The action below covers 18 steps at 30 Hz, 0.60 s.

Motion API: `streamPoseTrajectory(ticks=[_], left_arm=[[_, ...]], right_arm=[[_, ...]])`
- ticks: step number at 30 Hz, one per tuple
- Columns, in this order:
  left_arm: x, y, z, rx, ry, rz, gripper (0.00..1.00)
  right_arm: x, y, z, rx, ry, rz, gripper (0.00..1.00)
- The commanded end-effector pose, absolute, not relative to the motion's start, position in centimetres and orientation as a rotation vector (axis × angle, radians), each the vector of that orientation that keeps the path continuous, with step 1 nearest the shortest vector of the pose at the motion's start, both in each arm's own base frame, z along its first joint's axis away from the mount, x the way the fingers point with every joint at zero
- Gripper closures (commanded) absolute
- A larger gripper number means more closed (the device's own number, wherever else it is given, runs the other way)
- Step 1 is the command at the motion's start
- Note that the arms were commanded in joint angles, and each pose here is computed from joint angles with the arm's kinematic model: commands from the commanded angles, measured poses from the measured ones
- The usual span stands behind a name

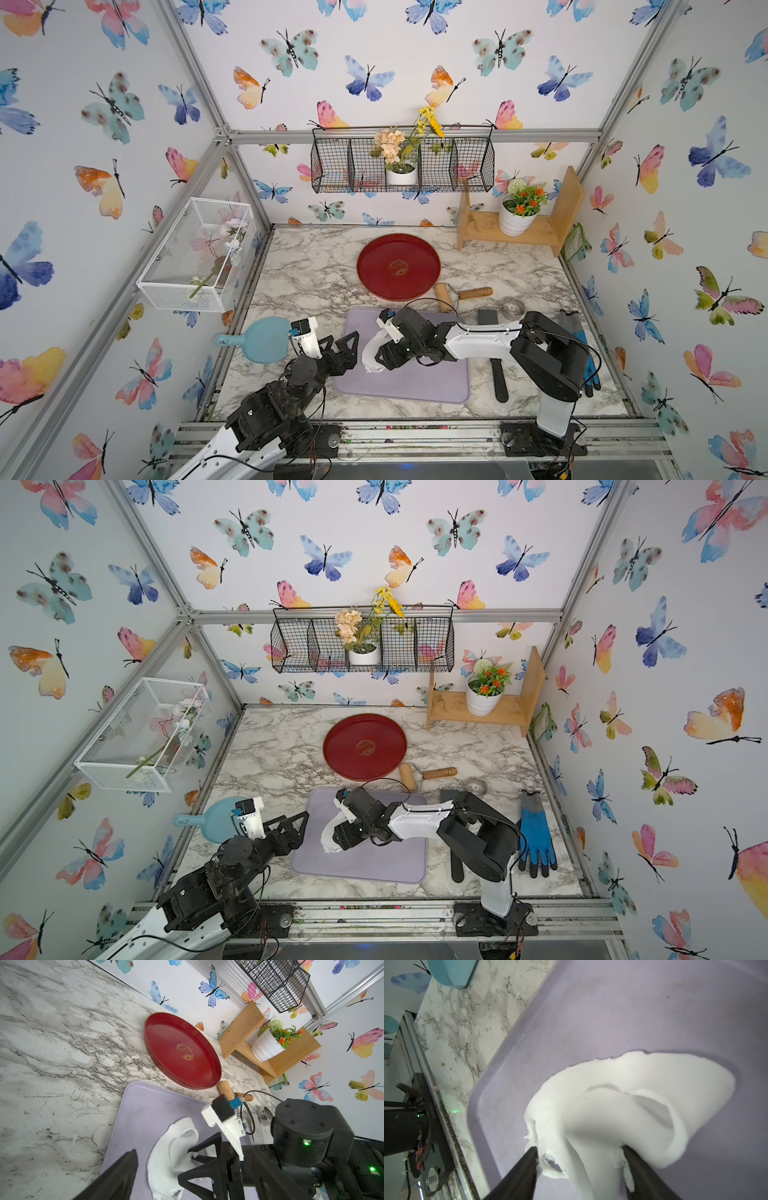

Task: Roll out the dumpling wrappers from the dough
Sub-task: Remove the dumpling wrapper from the work surface.

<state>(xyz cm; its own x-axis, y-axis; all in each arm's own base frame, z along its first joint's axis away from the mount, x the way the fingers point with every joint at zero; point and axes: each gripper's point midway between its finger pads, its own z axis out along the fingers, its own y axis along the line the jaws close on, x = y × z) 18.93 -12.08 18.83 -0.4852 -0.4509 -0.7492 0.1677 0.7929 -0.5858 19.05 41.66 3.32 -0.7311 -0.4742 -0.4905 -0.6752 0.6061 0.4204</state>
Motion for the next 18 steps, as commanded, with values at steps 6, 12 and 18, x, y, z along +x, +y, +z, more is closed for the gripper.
streamPoseTrajectory(ticks=[6,12,18], left_arm=[[19.2,-11.5,18.4,-0.244,1.943,-0.714,0.09],[19.2,-11.5,18.1,-0.246,1.947,-0.717,0.09],[19.2,-11.6,17.8,-0.253,1.952,-0.72,0.09]], right_arm=[[19.3,41.0,6.1,-0.905,2.496,0.804,0.33],[20.4,41.6,10.6,-0.901,2.384,0.809,0.33],[21.0,41.1,11.5,-0.927,2.37,0.727,0.31]])
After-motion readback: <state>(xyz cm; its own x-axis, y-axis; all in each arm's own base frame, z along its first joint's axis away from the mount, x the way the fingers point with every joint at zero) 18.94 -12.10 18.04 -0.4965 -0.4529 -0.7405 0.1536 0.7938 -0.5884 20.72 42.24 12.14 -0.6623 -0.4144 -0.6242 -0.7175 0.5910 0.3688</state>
